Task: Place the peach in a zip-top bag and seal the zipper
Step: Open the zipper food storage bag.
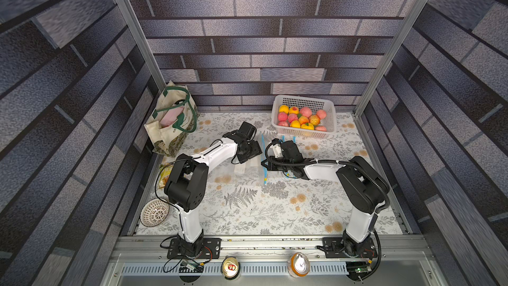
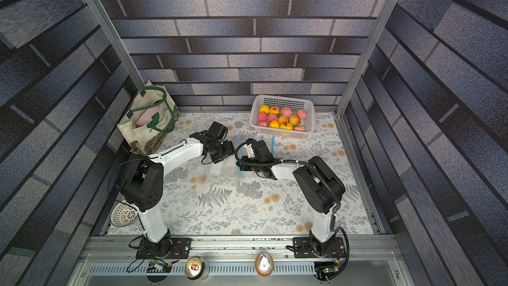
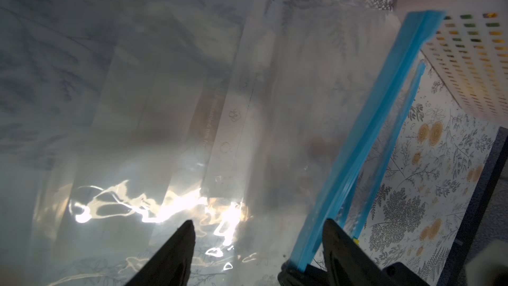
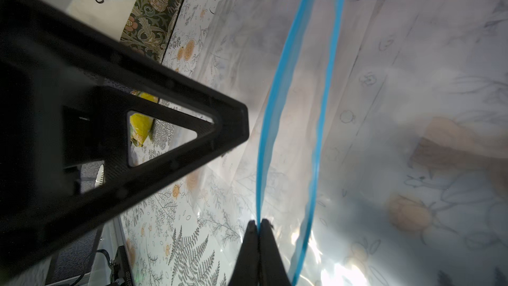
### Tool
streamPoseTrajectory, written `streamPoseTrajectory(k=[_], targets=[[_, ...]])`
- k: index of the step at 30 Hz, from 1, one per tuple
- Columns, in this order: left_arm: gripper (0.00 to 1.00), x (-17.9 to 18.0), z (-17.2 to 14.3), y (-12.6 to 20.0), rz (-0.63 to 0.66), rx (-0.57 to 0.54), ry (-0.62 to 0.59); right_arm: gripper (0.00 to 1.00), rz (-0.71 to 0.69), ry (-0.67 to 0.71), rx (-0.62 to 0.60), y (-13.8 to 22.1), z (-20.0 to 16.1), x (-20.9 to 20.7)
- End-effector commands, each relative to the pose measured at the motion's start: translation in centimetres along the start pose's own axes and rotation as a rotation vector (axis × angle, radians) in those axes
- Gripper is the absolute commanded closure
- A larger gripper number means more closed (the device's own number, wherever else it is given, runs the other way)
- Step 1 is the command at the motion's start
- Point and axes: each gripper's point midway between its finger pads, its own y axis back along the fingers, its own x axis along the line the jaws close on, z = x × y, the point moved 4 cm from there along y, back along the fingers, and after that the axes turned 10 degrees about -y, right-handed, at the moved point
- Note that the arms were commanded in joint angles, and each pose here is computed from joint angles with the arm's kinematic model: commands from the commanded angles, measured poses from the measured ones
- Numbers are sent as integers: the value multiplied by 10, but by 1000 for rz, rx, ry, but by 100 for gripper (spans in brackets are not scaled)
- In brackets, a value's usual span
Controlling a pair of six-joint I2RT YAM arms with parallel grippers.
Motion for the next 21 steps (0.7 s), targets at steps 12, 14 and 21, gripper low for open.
streamPoseTrajectory(k=[12, 14, 21], targets=[[34, -9, 6, -15, 1, -2, -40, 100, 37, 2, -12, -8, 6, 18], [35, -9, 7, -18, 9, 2, -53, 100, 39, 1, -12, -8, 6, 19], [61, -10, 3, -22, 131, 13, -164, 100, 24, -8, 1, -11, 6, 18]])
